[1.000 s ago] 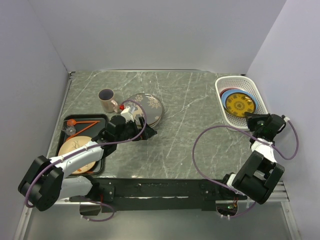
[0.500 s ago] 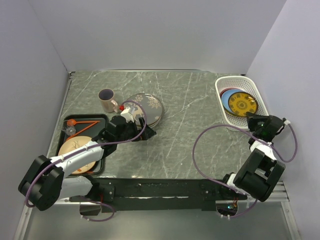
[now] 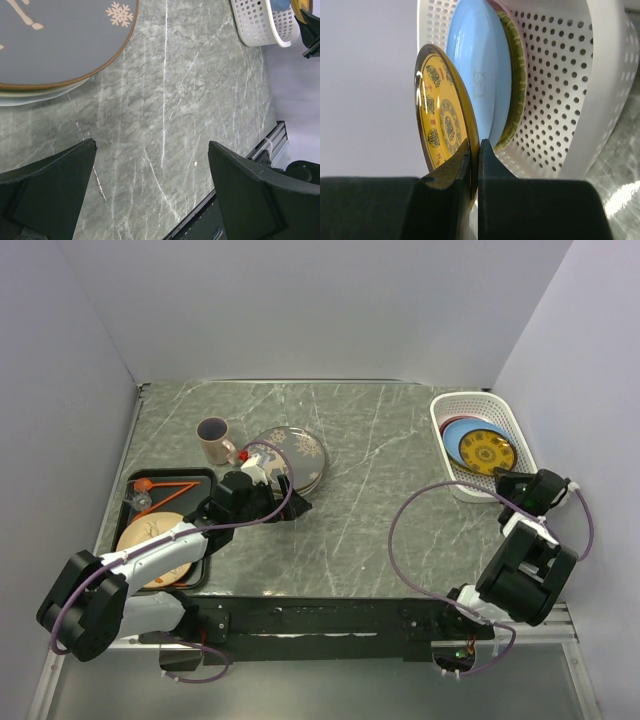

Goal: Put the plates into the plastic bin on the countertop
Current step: Place the plate in the plastic bin.

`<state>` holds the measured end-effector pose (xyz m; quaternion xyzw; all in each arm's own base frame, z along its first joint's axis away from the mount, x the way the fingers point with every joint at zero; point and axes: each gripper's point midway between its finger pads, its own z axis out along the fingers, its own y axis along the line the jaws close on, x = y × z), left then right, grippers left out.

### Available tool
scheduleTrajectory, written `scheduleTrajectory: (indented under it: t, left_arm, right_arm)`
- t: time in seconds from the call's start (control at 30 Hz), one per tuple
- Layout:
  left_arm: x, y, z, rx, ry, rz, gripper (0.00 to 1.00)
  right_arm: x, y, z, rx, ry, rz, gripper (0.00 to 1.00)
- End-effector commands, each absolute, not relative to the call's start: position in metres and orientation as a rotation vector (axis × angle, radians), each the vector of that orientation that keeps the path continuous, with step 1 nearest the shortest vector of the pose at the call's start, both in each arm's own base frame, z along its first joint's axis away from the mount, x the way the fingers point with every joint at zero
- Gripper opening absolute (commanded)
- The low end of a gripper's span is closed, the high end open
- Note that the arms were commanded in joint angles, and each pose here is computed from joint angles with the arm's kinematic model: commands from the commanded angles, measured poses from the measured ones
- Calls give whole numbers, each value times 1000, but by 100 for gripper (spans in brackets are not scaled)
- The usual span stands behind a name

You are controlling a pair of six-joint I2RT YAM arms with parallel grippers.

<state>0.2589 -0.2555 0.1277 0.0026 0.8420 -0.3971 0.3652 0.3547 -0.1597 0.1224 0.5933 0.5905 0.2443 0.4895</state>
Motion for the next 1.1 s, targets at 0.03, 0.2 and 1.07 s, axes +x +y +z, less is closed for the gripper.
scheduleTrajectory:
  t: [0.03, 0.2, 1.07]
  left_arm:
    - [261, -256, 131, 23, 2136, -1015, 99]
    - [261, -254, 129, 31, 2141, -996, 99]
    - [271, -264, 118, 50, 2166, -998, 99]
  right_arm:
    - [379, -173, 147, 1381, 1385, 578, 0]
    - [394, -169, 146, 1380, 1410, 567, 0]
    - [413, -165, 118, 1372, 1543, 500, 51]
